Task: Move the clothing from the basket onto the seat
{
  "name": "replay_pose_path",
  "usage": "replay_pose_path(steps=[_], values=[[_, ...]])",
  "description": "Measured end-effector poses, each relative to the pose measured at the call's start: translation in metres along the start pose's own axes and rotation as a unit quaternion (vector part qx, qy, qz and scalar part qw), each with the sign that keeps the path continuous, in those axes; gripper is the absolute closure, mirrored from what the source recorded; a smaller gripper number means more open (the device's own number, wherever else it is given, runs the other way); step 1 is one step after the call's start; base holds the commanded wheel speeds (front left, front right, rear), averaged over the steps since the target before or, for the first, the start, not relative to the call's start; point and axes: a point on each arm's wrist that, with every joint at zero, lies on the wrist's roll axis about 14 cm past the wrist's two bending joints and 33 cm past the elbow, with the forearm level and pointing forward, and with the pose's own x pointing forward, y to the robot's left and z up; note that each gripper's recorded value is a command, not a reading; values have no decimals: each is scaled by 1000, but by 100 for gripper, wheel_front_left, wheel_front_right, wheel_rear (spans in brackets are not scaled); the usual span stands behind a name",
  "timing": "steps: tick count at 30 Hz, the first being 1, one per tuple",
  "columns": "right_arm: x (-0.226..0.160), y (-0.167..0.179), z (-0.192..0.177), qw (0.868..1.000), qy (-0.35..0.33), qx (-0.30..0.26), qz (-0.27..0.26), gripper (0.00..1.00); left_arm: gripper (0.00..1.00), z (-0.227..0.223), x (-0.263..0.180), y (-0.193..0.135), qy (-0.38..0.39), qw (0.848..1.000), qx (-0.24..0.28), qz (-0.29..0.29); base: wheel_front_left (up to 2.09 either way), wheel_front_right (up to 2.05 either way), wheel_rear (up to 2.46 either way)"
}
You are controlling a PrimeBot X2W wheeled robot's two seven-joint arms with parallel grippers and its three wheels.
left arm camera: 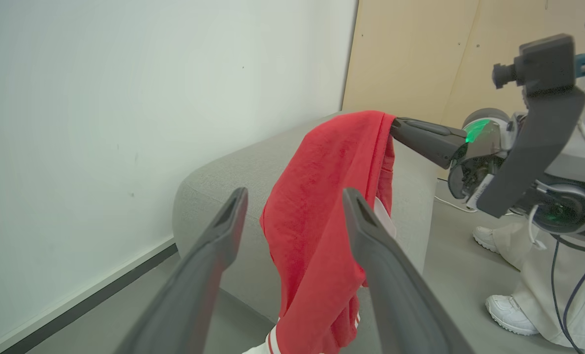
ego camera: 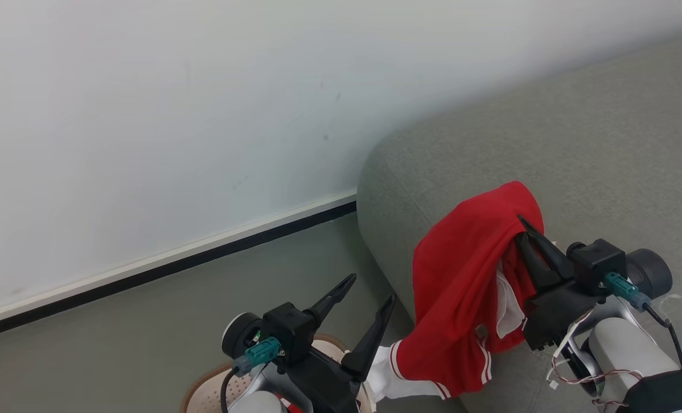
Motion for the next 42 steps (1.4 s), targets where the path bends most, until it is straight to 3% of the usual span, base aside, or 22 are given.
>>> replay_pose_path(steps=[14, 19, 23, 33, 42], values=[[-51, -59, 1, 996, 2, -15, -85, 100, 0, -34, 23, -57, 43, 994, -18, -98, 0, 0, 0], [-48, -67, -1, 996, 8, -17, -91, 100, 0, -43, 25, -57, 52, 993, -30, -104, 0, 0, 0], [-26, -74, 17, 996, -12, -30, -82, 100, 0, -44, 28, -50, 51, 993, -33, -97, 0, 0, 0], [66, -113, 106, 990, -83, -76, -85, 100, 0, -29, 43, -11, 21, 997, -31, -68, 0, 0, 0], [145, -171, 159, 983, -102, -64, -138, 100, 0, -17, 47, 45, -8, 999, -29, -17, 0, 0, 0]])
